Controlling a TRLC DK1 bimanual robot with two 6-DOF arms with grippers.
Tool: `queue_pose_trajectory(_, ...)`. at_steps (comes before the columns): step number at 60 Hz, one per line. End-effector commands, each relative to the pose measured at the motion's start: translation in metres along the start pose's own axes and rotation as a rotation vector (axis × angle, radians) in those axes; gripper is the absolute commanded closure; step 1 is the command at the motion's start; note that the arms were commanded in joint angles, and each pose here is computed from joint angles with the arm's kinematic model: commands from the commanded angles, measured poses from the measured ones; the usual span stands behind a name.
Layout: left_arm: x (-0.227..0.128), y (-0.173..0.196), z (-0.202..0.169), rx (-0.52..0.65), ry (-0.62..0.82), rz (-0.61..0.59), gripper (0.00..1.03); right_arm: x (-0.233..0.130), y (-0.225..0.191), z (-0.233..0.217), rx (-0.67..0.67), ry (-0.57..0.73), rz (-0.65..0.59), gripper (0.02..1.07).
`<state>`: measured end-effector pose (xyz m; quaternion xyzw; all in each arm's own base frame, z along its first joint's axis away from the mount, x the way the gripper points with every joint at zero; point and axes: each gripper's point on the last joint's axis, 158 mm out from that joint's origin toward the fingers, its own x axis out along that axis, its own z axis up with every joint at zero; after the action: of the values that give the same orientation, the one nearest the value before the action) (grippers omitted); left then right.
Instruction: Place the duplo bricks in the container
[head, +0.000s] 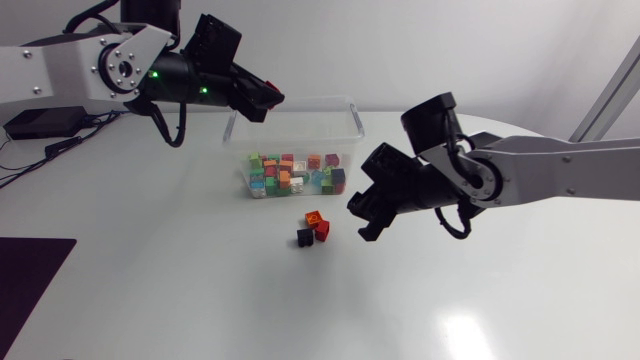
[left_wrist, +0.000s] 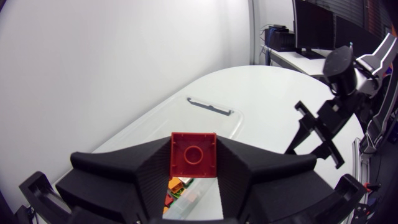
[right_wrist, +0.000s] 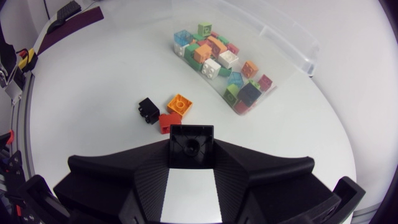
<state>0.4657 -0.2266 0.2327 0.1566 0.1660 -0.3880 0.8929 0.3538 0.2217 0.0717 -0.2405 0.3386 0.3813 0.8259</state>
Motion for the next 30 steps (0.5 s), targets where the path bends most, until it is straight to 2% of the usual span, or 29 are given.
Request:
queue_pose_trajectory(1, 0.012, 0.021, 0.006, -0.05, -0.019, 0.04, 0.8, -0.017, 0.001, -0.002, 0.034, -0.007, -0.013, 0.75)
queue_pose_trajectory(26, 0.053, 0.077, -0.003, -0.157, -0.038, 0.182, 0.8, -0.07, 0.005, 0.026, 0.035, -0.092, -0.042, 0.75)
queue_pose_trajectory(30, 0.058, 0.085, -0.007, -0.167, -0.033, 0.21, 0.76, -0.076, 0.005, 0.03, 0.034, -0.1, -0.046, 0.75)
